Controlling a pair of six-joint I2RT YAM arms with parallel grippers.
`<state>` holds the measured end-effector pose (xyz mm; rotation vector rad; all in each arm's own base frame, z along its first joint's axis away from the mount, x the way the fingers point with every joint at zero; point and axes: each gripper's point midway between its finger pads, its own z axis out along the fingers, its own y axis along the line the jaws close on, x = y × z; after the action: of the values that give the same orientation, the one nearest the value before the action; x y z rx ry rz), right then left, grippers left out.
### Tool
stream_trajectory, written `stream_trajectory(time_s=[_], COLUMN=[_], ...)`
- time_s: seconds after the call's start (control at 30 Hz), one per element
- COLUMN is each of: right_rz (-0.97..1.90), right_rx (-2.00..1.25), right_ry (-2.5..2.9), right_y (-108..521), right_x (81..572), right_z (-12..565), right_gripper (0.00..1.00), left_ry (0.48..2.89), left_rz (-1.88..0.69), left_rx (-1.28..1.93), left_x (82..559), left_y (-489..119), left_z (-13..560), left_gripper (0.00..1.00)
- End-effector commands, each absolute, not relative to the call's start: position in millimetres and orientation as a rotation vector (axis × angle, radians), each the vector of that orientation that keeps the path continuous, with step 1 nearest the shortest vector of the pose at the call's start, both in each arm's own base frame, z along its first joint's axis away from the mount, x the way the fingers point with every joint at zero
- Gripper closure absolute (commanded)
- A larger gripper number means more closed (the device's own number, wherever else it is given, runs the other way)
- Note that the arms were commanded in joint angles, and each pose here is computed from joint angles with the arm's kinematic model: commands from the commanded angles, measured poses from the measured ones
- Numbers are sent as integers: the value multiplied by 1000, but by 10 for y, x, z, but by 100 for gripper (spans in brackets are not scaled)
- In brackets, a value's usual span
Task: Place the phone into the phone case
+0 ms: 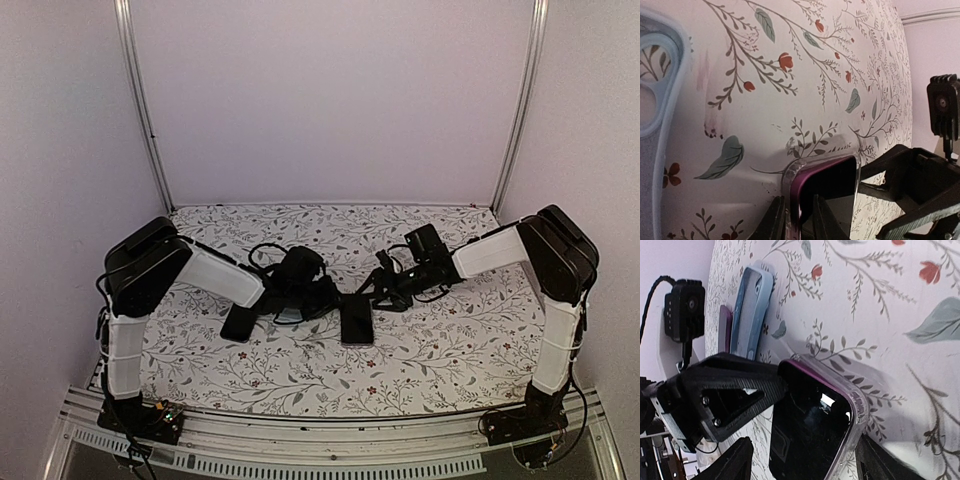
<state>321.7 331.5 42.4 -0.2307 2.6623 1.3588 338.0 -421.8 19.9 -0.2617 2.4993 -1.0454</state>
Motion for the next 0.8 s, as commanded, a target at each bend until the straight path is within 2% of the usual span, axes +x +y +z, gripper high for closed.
stream_trajectory(time_s=[0.0, 0.13, 0.23, 0.3, 0.33, 0.43, 0.63, 0.77], right_rz=[1228, 1001, 800, 676, 640, 546, 401, 301], right_rx=[-256, -229, -300, -386, -436, -552, -650, -701], right_ry=[2509, 2637, 2703, 2707, 2707, 2736, 2817, 2814], right_y=[3379, 3072, 2907, 2885, 2905, 2998, 3182, 3331], right_x=[3635, 3669, 3668, 3612, 3559, 3384, 3160, 3127], right_z=[829, 509, 434, 475, 502, 536, 410, 427], right_gripper=[28, 25, 19, 4, 1, 1, 1, 1], left_ry=[2596, 2588, 2569, 2519, 2491, 2416, 2270, 2200], left_rz=[-1064, -1048, -1011, -986, -970, -915, -805, -769], left_rx=[-172, -167, -209, -220, -221, -216, -196, -177], left_x=[3167, 3140, 3132, 3171, 3197, 3275, 3381, 3409], left_y=[-4294, -4242, -4108, -4018, -3972, -3832, -3552, -3434], left_z=[17, 70, 118, 250, 332, 579, 1066, 1272], left_gripper=[80, 78, 71, 62, 58, 44, 25, 20])
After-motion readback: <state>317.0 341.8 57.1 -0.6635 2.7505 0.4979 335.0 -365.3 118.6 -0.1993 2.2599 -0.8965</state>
